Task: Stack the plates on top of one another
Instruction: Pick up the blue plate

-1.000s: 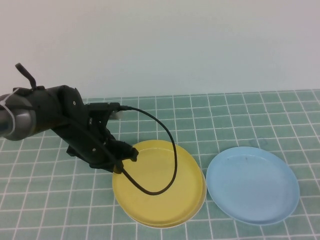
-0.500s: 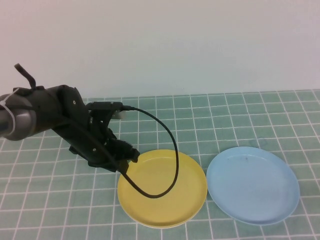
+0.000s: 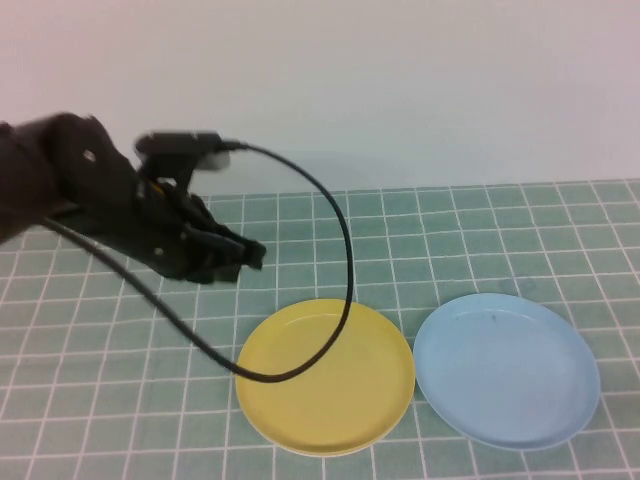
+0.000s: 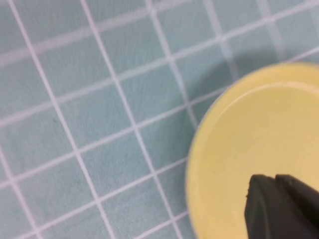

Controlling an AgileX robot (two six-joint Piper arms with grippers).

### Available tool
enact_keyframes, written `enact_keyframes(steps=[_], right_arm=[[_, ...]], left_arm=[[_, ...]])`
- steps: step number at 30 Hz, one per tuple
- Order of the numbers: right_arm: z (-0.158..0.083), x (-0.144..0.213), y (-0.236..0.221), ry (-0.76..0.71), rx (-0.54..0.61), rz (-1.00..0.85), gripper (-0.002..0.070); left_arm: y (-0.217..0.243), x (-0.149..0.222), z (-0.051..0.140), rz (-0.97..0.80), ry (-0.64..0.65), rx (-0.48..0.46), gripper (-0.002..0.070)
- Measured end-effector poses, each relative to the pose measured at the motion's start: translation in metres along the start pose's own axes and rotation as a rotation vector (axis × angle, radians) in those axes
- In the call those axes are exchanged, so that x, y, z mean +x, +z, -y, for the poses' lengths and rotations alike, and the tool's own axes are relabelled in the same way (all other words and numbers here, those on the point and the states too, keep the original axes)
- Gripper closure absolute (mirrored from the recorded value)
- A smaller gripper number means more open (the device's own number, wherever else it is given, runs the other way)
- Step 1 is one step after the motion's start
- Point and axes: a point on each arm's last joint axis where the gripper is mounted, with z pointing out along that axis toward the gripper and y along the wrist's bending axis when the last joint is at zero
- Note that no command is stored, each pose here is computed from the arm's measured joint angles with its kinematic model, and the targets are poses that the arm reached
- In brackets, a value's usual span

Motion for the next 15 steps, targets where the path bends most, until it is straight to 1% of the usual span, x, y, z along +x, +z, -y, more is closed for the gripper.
enact_keyframes(steps=[5, 9, 12, 15], right_arm=[[-0.001, -0.016, 0.000, -0.050, -0.040, -0.142, 0.0678], [-0.003, -0.041, 0.015, -0.013, -0.107, -0.224, 0.0659], [-0.004, -0.062, 0.041, 0.059, -0.159, -0.276, 0.0612], [-0.004, -0.079, 0.074, 0.108, -0.195, -0.346, 0.0539]], left_arm=[[-0.064, -0.004, 0.011, 0.148, 0.023, -0.008, 0.0674], [-0.120, 0.003, 0.021, 0.277, 0.046, -0.009, 0.0674], [-0.154, 0.011, 0.028, 0.364, 0.087, -0.018, 0.0675], [-0.176, 0.021, 0.032, 0.407, 0.138, -0.034, 0.0675]])
